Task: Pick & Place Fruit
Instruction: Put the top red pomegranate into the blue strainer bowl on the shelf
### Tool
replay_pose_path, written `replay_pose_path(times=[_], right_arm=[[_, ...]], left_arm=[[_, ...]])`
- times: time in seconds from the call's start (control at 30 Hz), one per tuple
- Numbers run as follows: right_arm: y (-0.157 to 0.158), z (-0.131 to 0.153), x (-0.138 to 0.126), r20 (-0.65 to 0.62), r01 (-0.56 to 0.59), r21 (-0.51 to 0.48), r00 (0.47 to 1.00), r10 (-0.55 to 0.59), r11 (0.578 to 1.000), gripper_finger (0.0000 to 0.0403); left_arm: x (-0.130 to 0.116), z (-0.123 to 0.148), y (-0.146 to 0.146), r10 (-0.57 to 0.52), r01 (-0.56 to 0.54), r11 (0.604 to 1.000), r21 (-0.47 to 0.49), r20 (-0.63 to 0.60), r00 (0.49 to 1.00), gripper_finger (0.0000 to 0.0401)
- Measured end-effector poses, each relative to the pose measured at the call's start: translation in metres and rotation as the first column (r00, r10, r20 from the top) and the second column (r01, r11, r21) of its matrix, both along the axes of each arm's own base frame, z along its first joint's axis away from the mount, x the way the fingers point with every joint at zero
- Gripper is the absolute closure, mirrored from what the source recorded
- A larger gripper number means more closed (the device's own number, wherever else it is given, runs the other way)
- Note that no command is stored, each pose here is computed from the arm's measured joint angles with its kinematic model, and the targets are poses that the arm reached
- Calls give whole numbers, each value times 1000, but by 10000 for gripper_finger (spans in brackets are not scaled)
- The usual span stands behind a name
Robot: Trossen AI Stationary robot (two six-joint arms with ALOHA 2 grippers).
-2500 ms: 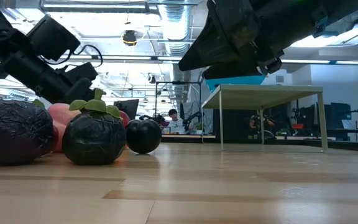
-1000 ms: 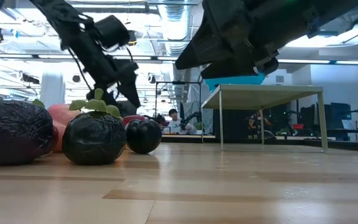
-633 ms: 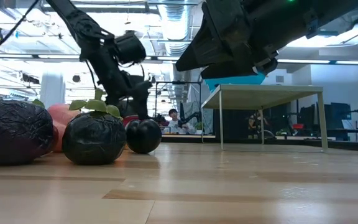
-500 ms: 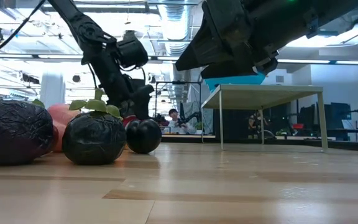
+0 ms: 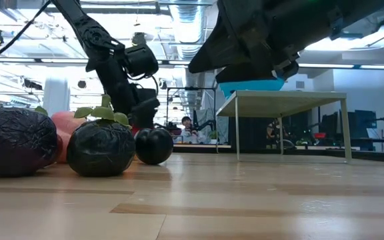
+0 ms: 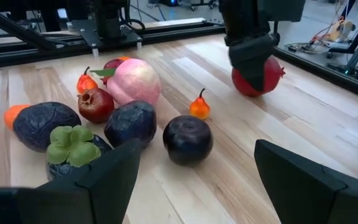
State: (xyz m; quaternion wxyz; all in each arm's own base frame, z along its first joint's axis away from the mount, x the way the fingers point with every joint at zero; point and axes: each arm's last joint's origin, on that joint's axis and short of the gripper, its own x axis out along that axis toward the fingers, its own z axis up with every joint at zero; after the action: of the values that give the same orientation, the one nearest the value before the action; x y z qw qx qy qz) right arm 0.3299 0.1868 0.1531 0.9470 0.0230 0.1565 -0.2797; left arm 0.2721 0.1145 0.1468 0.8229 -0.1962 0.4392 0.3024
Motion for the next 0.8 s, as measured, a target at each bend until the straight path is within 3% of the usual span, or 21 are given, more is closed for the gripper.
replay_pose_path(times=[0.13, 0.23, 0.33, 0.5, 0.57, 0.67, 0.8], right_arm=[[12, 8, -9, 32, -6, -12, 999, 6, 1000, 93], [22, 22, -20, 54, -41, -10, 998, 41, 999, 93], [31, 39, -31, 61, -92, -28, 994, 93, 995, 93], [33, 64, -41, 14, -187, -127, 982, 190, 974, 93], [26, 75, -39, 3, -227, -126, 973, 230, 966, 93], [9, 92, -31, -5, -315, -81, 949, 316, 946, 86], [-9, 110, -12, -42, -450, -76, 893, 448, 890, 49]], left_arm=[[3, 20, -24, -153, 149, 985, 85, 45, 987, 36], [0, 31, -51, -294, 279, 947, 159, 78, 953, 31], [-7, 42, -84, -468, 427, 865, 264, 115, 876, 36], [-18, 50, -138, -741, 616, 634, 467, 142, 656, 40], [-20, 53, -155, -799, 640, 567, 518, 156, 581, 33], [-24, 57, -172, -834, 644, 526, 555, 188, 519, 20], [-26, 60, -183, -849, 648, 508, 567, 206, 486, 19]])
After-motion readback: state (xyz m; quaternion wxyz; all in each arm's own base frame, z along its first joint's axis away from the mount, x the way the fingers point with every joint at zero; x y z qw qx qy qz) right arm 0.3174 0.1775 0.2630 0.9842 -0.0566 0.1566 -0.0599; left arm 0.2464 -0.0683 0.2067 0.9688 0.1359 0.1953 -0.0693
